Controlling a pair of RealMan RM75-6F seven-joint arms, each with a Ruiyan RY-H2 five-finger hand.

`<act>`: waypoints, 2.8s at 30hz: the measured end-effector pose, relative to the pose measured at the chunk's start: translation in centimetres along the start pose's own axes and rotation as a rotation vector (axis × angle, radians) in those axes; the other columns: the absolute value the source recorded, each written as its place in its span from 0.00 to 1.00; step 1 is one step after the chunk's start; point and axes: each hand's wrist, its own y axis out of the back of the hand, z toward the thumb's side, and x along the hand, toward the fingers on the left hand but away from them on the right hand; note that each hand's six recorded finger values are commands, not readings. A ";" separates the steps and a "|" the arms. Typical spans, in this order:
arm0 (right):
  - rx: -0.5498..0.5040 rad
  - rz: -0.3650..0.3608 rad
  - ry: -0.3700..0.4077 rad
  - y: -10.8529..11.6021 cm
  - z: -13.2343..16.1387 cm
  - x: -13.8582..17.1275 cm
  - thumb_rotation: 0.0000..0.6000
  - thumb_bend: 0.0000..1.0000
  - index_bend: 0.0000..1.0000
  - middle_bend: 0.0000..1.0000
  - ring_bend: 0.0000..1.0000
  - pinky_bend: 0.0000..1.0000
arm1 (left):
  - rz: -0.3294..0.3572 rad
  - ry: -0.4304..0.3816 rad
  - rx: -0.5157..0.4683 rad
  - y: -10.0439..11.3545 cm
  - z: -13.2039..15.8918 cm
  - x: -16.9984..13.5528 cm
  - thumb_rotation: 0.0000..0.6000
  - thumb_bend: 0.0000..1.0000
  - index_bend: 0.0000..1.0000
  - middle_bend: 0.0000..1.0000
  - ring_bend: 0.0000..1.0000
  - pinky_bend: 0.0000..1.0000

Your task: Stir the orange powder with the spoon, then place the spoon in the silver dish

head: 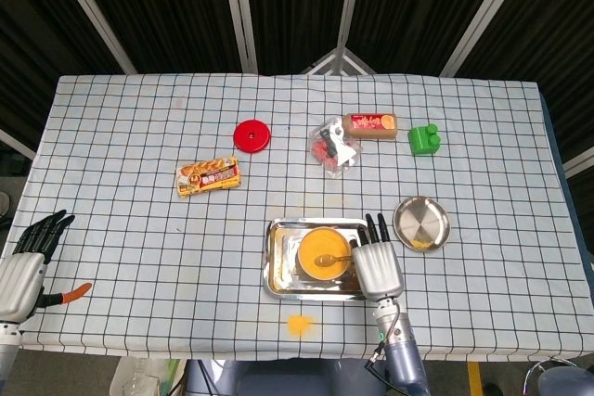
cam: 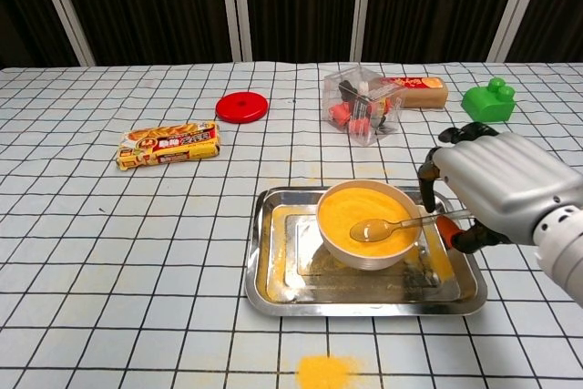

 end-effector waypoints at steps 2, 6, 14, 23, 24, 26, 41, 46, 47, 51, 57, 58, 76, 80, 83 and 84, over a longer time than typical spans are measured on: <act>0.002 0.002 0.000 -0.1 0.0 0.0 1.00 0.51 0.50 0.28 0.09 0.00 | 0.000 0.000 0.000 0.0 0.0 0.0 1.00 0.00 0.00 0.00 0.00 0.00; 0.001 0.005 0.000 -0.2 0.0 0.1 1.00 0.51 0.50 0.28 0.09 0.00 | 0.000 0.001 0.000 0.0 0.0 0.0 1.00 0.00 0.00 0.00 0.00 0.00; 0.003 0.014 -0.002 -0.4 0.0 0.1 1.00 0.51 0.50 0.28 0.09 0.00 | 0.000 0.002 -0.001 0.0 0.0 0.0 1.00 0.00 0.00 0.00 0.00 0.00; -0.002 0.026 -0.006 -1.0 0.0 0.0 1.00 0.51 0.50 0.28 0.09 0.00 | 0.001 0.002 -0.001 0.0 0.0 0.0 1.00 0.00 0.00 0.00 0.00 0.00; -0.004 0.026 -0.005 -1.0 0.0 0.0 1.00 0.51 0.50 0.28 0.09 0.00 | 0.001 0.002 -0.001 0.0 0.0 0.0 1.00 0.00 0.00 0.00 0.00 0.00; -0.006 0.025 -0.004 -1.0 0.1 0.0 1.00 0.51 0.50 0.28 0.09 0.00 | 0.001 0.002 -0.001 0.0 0.0 0.0 1.00 0.00 0.00 0.00 0.00 0.00; -0.012 0.016 -0.003 -0.8 0.1 0.1 1.00 0.51 0.50 0.29 0.10 0.00 | 0.002 0.002 -0.002 0.1 0.0 0.0 1.00 0.00 0.00 0.00 0.00 0.00; -0.010 0.009 -0.001 -0.7 0.1 0.1 1.00 0.51 0.51 0.36 0.21 0.04 | 0.002 0.002 -0.003 0.1 0.0 0.0 1.00 0.00 0.00 0.00 0.00 0.00; -0.009 0.008 -0.001 -0.7 0.1 0.1 1.00 0.51 0.51 0.38 0.24 0.05 | 0.002 0.002 -0.003 0.1 0.0 0.0 1.00 0.00 0.00 0.00 0.00 0.00; -0.005 0.005 -0.002 -0.7 0.0 0.1 1.00 0.51 0.53 0.47 0.34 0.09 | 0.001 0.002 -0.003 0.1 0.0 0.0 1.00 0.00 0.00 0.00 0.00 0.00; -0.004 0.002 0.002 -0.7 0.0 0.1 1.00 0.51 0.56 0.51 0.39 0.16 | 0.001 0.002 -0.003 0.1 0.0 0.0 1.00 0.00 0.00 0.00 0.00 0.00; -0.004 0.001 0.003 -0.7 0.0 0.1 1.00 0.51 0.56 0.51 0.40 0.19 | 0.002 0.002 -0.004 0.1 0.0 0.0 1.00 0.00 0.00 0.00 0.00 0.00; 0.011 -0.032 0.017 -0.3 0.0 0.1 1.00 0.51 0.57 0.54 0.42 0.31 | 0.001 0.003 -0.006 0.1 0.0 0.0 1.00 0.00 0.00 0.00 0.00 0.00; 0.020 -0.051 0.020 -0.1 0.0 -0.1 1.00 0.51 0.57 0.54 0.43 0.32 | 0.002 0.003 -0.007 0.1 0.0 0.0 1.00 0.00 0.00 0.00 0.00 0.00; 0.020 -0.066 0.019 0.2 -0.1 -0.2 1.00 0.51 0.57 0.54 0.43 0.32 | 0.002 0.003 -0.008 0.1 0.0 0.0 1.00 0.00 0.00 0.00 0.00 0.00; 0.020 -0.069 0.017 0.3 -0.1 -0.2 1.00 0.51 0.57 0.55 0.43 0.32 | 0.002 0.002 -0.008 0.1 0.0 0.0 1.00 0.00 0.00 0.00 0.00 0.00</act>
